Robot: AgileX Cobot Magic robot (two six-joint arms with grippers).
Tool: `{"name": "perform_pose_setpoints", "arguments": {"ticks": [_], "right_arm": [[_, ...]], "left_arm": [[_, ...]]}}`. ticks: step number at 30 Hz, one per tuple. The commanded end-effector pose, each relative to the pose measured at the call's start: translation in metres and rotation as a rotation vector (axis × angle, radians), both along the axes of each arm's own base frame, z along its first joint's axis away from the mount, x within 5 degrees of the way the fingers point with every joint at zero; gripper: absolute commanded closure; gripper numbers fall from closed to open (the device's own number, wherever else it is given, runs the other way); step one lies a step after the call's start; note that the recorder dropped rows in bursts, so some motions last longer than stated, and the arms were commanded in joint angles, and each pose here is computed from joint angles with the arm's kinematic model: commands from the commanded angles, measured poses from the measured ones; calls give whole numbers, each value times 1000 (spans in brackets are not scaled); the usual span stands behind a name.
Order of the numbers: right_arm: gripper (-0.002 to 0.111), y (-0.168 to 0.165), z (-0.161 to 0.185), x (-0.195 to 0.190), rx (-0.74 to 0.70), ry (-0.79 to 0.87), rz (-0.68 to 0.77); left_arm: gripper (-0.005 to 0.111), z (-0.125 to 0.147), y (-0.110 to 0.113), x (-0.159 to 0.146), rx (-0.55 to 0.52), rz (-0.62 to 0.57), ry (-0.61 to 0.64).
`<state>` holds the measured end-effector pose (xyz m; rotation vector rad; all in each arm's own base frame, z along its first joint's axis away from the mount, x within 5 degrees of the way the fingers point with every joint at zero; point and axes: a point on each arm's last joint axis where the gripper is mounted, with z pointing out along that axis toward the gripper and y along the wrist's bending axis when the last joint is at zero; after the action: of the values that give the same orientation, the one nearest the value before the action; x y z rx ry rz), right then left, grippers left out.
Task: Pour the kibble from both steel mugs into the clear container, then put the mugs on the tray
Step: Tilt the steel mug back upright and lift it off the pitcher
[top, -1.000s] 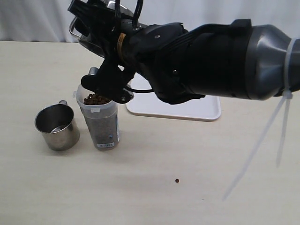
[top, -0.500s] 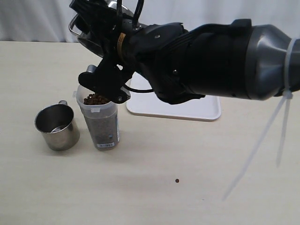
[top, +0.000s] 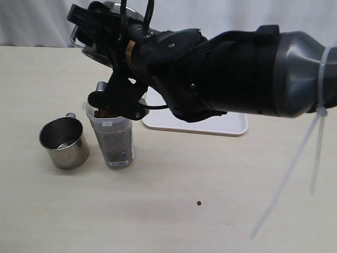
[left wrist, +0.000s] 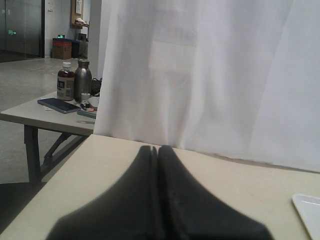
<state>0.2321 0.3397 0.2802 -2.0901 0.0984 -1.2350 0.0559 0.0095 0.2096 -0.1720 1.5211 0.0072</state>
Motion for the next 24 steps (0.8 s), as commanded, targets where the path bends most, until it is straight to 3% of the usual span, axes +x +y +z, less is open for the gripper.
{"name": "perform_pose_setpoints", "arguments": {"ticks": [1, 12, 24], "right_arm": [[103, 0, 8, 0, -35, -56, 12], [103, 0, 8, 0, -133, -120, 48], [103, 0, 8, 0, -145, -129, 52]], "left_arm": [[107, -1, 0, 0, -7, -1, -1], [107, -1, 0, 0, -8, 2, 1], [107, -1, 0, 0, -8, 2, 1]]}}
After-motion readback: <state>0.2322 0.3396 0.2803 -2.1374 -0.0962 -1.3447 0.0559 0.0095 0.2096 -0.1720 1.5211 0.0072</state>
